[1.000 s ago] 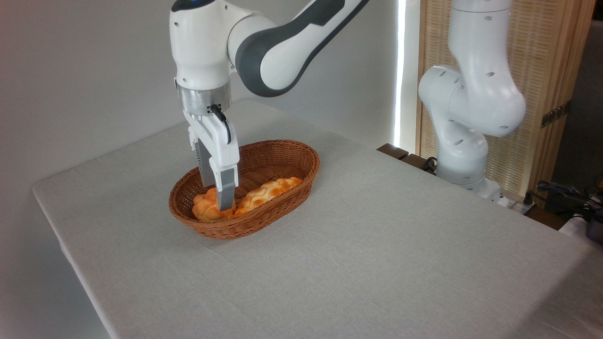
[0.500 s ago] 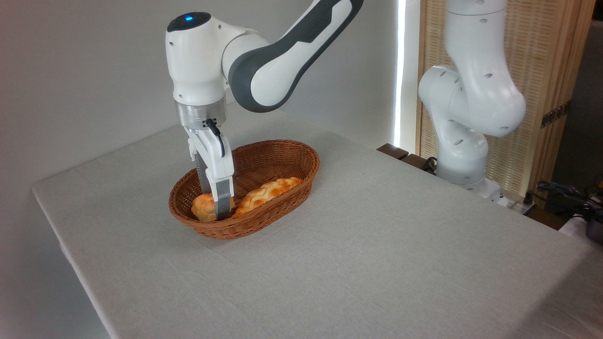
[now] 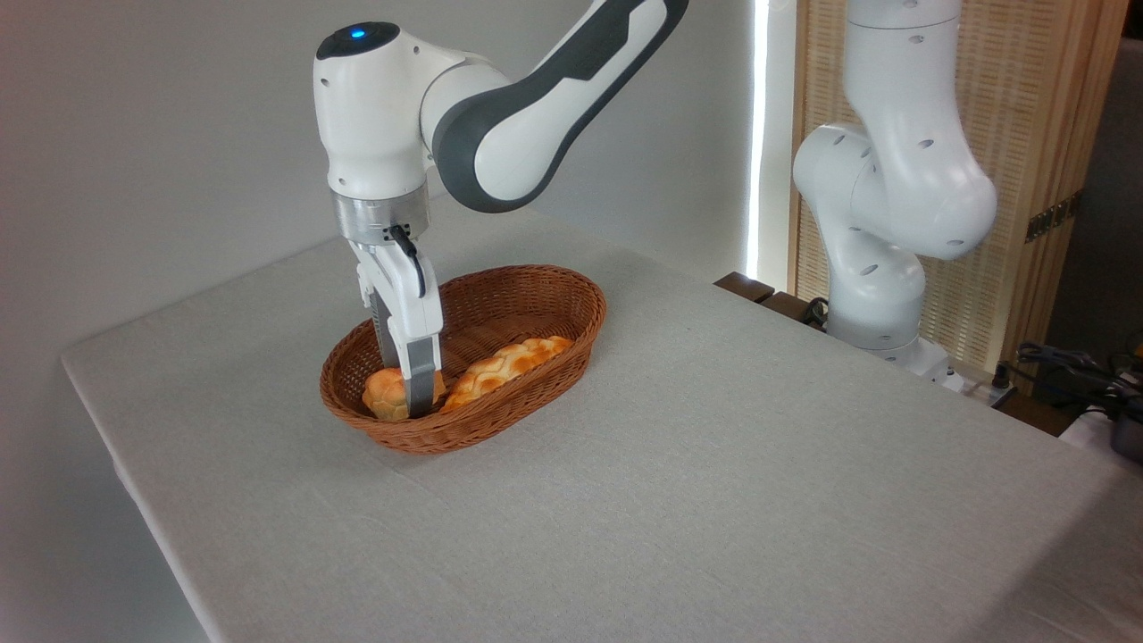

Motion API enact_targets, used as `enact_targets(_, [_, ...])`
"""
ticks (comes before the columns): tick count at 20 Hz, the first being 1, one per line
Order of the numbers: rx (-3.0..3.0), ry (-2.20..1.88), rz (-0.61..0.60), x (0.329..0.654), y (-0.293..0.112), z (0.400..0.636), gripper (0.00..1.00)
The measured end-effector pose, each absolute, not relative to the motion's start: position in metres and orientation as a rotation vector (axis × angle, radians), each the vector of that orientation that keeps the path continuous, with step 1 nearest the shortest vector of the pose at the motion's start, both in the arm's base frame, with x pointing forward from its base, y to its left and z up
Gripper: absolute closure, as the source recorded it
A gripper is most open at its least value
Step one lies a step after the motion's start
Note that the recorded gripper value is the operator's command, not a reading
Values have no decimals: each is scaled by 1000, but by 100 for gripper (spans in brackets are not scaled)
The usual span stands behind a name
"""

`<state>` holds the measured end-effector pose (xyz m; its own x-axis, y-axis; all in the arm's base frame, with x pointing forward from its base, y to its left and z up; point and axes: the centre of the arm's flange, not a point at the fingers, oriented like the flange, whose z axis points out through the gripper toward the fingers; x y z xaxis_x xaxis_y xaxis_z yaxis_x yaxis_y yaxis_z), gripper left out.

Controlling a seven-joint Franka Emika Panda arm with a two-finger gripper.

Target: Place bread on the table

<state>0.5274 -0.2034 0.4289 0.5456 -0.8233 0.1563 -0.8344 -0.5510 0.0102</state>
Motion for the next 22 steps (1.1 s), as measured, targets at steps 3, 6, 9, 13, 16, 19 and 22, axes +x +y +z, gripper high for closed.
enact_targets(3, [2689,-1444,206,528,-203,430,82])
enact_targets(6, [2690,-1444,212,528,-203,431,82])
enact_targets(9, [2696,-1432,221,531,-199,439,82])
enact_targets(13, [2672,-1306,133,536,-183,470,82])
enact_targets(16, [2675,-1247,99,545,-153,504,82])
enact_targets(19, [2673,-1297,138,555,-118,529,81])
enact_targets(22, [2714,-1395,141,562,-67,536,79])
